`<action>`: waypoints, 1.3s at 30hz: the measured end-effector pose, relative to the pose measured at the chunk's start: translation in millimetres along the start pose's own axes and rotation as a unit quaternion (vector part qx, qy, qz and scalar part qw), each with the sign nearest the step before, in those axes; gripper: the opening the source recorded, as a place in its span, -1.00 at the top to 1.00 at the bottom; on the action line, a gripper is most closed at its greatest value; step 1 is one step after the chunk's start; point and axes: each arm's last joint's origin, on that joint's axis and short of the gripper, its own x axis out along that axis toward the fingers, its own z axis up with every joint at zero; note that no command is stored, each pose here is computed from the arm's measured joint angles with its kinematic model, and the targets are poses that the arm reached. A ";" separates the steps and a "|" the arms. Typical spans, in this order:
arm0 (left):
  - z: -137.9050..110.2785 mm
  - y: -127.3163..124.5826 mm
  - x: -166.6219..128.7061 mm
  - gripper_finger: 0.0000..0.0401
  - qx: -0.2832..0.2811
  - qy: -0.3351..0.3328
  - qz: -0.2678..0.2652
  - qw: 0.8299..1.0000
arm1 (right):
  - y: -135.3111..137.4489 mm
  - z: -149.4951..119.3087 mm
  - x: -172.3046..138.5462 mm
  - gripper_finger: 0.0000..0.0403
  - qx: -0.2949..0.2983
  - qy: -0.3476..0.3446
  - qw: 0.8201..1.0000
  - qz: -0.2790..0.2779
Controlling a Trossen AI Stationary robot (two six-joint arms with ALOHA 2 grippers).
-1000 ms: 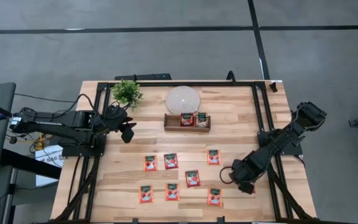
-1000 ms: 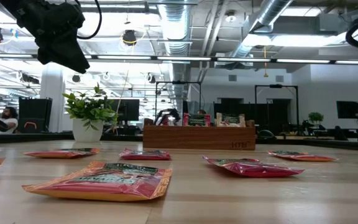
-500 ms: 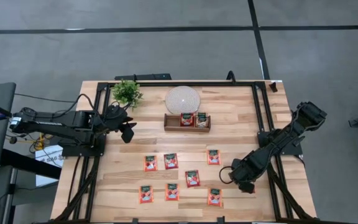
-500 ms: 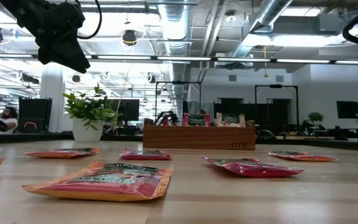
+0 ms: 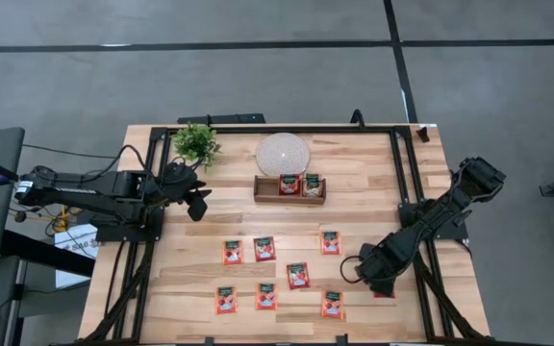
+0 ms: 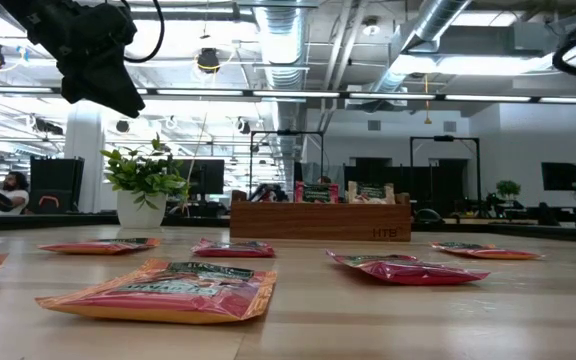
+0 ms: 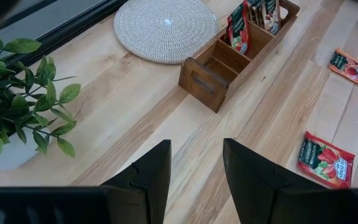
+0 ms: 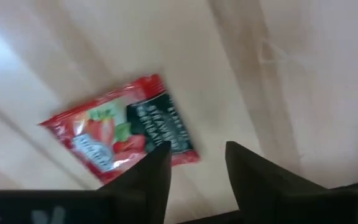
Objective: Pick & Place Tea
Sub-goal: Put the red tea bag into the middle section of the wooden organizer
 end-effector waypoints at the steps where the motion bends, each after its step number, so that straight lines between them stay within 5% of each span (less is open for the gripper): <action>1: 0.0 0.0 0.0 0.31 0.000 0.000 0.000 1.000 | -2.0 -0.3 2.6 0.26 0.001 0.002 1.000 -0.002; 14: -0.3 -0.5 0.0 0.31 0.004 0.005 -0.008 1.000 | -10.9 -1.7 16.7 0.46 0.029 0.016 0.999 0.008; 27: -0.2 -0.4 0.0 0.31 0.004 0.004 -0.007 1.000 | -16.1 5.9 15.3 0.97 0.063 0.019 0.998 0.010; 39: -0.2 -0.4 0.0 0.31 0.004 0.004 -0.007 1.000 | -29.4 22.6 9.4 1.00 0.094 0.009 0.996 0.007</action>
